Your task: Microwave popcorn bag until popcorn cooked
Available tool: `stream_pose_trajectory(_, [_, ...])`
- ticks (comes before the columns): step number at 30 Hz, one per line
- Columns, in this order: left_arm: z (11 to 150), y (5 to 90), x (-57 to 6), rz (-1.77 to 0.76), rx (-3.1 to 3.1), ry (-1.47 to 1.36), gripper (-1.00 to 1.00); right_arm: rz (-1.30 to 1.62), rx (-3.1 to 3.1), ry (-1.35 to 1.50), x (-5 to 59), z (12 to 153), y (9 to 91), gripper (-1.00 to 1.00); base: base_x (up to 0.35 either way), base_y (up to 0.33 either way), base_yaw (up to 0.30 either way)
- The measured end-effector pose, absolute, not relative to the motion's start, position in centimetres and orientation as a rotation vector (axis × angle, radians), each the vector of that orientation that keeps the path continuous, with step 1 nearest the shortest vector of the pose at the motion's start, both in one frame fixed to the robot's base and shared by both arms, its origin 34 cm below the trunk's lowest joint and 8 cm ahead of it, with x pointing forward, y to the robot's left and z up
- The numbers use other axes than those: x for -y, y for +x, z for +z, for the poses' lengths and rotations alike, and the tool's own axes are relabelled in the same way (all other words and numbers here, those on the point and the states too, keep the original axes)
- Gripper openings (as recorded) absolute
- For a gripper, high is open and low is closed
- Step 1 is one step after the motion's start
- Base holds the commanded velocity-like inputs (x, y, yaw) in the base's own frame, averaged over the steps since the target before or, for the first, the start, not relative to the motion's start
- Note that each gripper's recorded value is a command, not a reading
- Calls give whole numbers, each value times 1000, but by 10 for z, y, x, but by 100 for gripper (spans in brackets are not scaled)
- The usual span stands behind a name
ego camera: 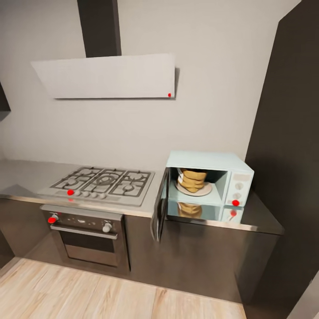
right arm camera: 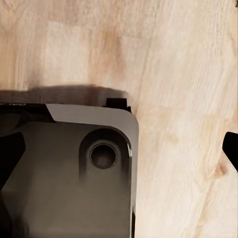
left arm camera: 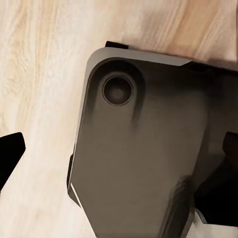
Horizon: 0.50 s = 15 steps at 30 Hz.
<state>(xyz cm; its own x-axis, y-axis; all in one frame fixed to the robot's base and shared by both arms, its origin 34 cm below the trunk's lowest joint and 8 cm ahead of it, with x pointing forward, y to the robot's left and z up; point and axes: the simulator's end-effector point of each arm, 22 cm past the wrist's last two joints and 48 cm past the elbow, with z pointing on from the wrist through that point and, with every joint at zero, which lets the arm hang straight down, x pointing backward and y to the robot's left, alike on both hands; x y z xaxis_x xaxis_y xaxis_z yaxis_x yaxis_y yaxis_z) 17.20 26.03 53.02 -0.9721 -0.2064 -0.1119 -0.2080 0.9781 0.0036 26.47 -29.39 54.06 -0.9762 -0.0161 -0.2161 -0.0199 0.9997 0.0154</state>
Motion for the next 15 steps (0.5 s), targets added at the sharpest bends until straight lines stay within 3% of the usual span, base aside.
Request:
stream_pose_trajectory(7, [530, 172, -260, 23, -3015, -313, 100, 31, -2924, -29, 293, 541, 264, 100, 299, 0, 0])
stream_pose_trajectory(12, [531, 185, -260, 21, -2993, -294, 100, 29, -2924, -27, 293, 540, 265, 100, 38, 0, 0])
stream_pose_trajectory(15, [543, 255, -281, 34, -2873, -277, 100, 26, -2924, -27, 294, 540, 265, 100, 3, 0, 0])
